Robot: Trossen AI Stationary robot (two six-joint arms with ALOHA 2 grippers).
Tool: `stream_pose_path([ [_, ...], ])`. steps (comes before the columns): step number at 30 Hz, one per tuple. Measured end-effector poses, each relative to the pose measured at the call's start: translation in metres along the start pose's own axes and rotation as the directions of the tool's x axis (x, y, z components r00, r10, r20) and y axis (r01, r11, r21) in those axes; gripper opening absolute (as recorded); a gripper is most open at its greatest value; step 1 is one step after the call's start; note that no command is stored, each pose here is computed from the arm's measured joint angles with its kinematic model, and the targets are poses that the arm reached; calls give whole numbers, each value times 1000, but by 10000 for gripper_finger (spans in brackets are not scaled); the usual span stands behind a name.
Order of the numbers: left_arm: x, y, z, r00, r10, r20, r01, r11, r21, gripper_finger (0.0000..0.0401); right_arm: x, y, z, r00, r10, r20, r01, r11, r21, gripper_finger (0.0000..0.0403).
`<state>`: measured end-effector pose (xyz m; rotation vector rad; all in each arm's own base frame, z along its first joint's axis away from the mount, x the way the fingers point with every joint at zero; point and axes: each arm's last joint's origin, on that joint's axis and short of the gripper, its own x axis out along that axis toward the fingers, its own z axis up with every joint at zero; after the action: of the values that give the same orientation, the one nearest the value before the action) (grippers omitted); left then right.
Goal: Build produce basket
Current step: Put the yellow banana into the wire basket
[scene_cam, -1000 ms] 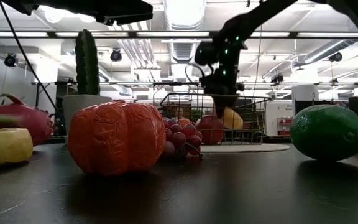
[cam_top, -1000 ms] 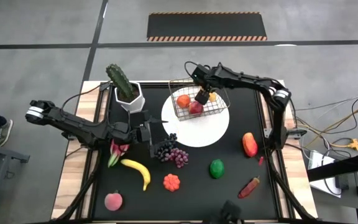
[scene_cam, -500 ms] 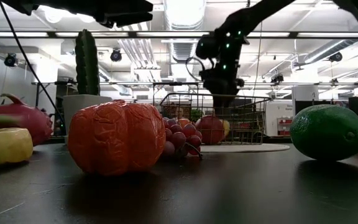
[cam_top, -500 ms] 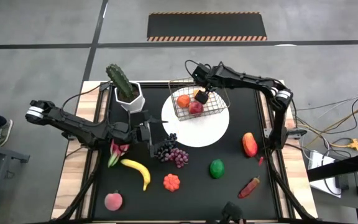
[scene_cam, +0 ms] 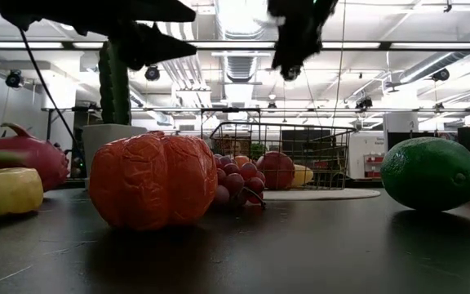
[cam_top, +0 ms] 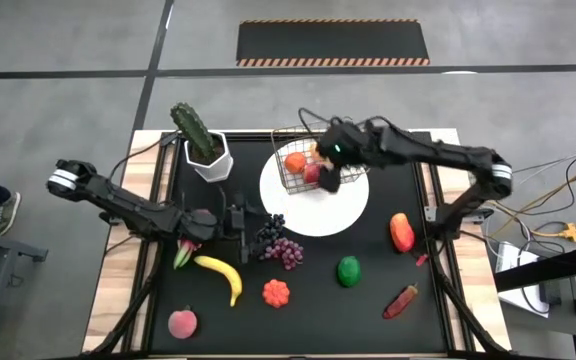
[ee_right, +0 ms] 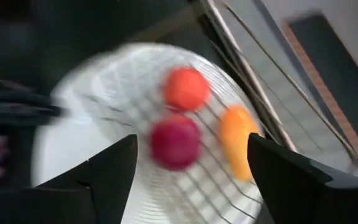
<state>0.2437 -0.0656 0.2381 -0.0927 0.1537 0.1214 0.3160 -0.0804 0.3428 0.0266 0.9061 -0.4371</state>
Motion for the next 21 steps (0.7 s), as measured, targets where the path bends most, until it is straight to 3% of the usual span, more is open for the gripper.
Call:
stream_pose_path([
  [7,6,-22,-16,995,-57,-78,50,994,-93,348,-38,71,-31,947,205,249,-171,974,-149,267],
  [13,-3,-36,-8,954,-64,-294,42,996,-79,348,-47,106,-66,864,342,370,-238,924,-300,257],
  [17,-11,-40,-2,857,-68,-511,35,997,-74,348,-44,115,-86,833,384,398,-243,901,-360,252],
  [21,-20,-39,-4,709,-35,-705,38,999,-12,348,-34,117,-98,817,393,421,-238,896,-375,251],
])
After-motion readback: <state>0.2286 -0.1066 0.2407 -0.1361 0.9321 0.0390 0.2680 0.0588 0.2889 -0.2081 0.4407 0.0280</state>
